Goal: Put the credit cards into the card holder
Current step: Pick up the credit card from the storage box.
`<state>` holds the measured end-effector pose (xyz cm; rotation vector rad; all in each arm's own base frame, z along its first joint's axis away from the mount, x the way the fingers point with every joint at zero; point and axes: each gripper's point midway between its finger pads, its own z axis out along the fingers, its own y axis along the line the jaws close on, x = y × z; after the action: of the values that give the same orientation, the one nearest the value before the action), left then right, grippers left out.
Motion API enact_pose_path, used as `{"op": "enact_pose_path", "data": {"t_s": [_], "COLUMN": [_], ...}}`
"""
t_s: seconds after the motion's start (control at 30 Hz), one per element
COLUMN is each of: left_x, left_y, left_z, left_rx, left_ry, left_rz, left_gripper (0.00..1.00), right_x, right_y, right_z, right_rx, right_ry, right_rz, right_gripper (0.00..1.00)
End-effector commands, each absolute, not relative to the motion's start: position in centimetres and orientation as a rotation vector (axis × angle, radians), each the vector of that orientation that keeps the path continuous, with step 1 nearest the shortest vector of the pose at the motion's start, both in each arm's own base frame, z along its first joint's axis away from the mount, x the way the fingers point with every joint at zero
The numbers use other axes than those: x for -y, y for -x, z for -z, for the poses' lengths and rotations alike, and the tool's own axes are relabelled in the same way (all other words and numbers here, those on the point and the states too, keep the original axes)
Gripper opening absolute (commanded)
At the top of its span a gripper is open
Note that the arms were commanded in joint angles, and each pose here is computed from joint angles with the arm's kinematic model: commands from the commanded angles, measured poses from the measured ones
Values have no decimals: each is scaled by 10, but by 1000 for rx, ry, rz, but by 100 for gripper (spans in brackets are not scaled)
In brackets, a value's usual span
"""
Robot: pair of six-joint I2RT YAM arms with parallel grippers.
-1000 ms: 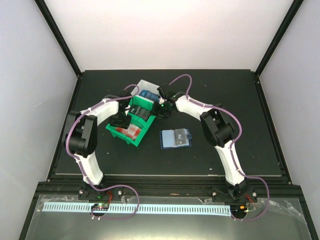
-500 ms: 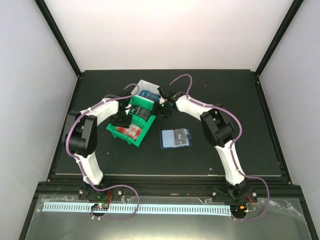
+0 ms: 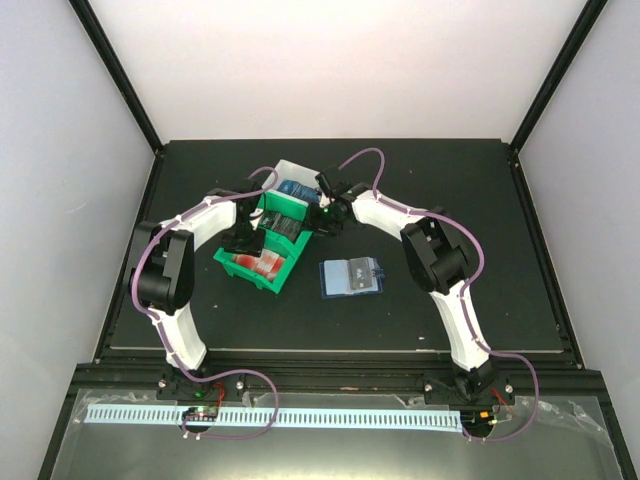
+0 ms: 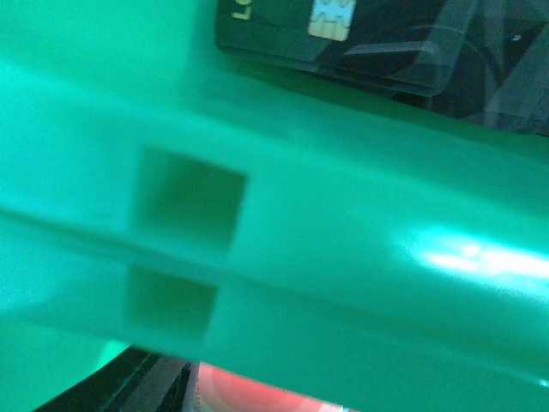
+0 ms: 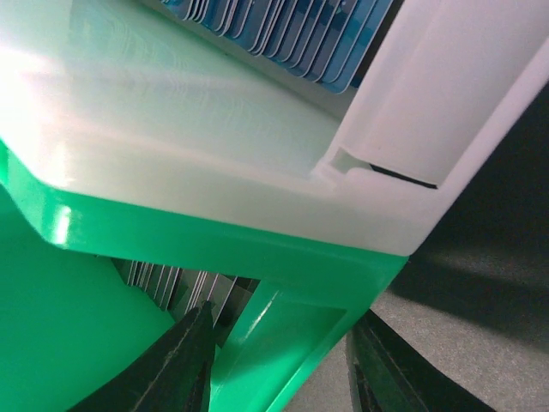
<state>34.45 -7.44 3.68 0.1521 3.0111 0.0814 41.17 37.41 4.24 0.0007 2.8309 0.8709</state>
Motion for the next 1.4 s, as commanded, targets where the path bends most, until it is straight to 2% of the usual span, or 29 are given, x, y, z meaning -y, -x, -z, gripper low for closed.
{"op": "enact_pose_path", "data": {"t_s": [0.0,0.3,0.5,0.73,1.1,1.37], "left_x": [98,100,95,69,68,69], "left_y": [-350,-346,-343,-349,-351,-356], "left_z": [-43,-37,-37,-40,-42,-58], "left_rx": [-2990,-3013,-3010,-2974,-2965,-2933], "left_ry": [-188,-188,-182,-166,-171,-174], "left_rz": [110,132,89,-176,-182,-174], "left_gripper": [51,53,46,40,27,24], "right_x": [-358,-358,-357,-357,-357,-356], "right_y": [-404,-403,-404,-403,-403,-403], "right_z": [-28,-28,-27,-26,-26,-26], "right_rx": [-2883,-2883,-2886,-2888,-2888,-2890], "right_ry": [29,33,29,29,29,28], "right_rz": [-764,-765,-762,-762,-760,-757], "right_gripper": [42,42,42,42,42,42]}}
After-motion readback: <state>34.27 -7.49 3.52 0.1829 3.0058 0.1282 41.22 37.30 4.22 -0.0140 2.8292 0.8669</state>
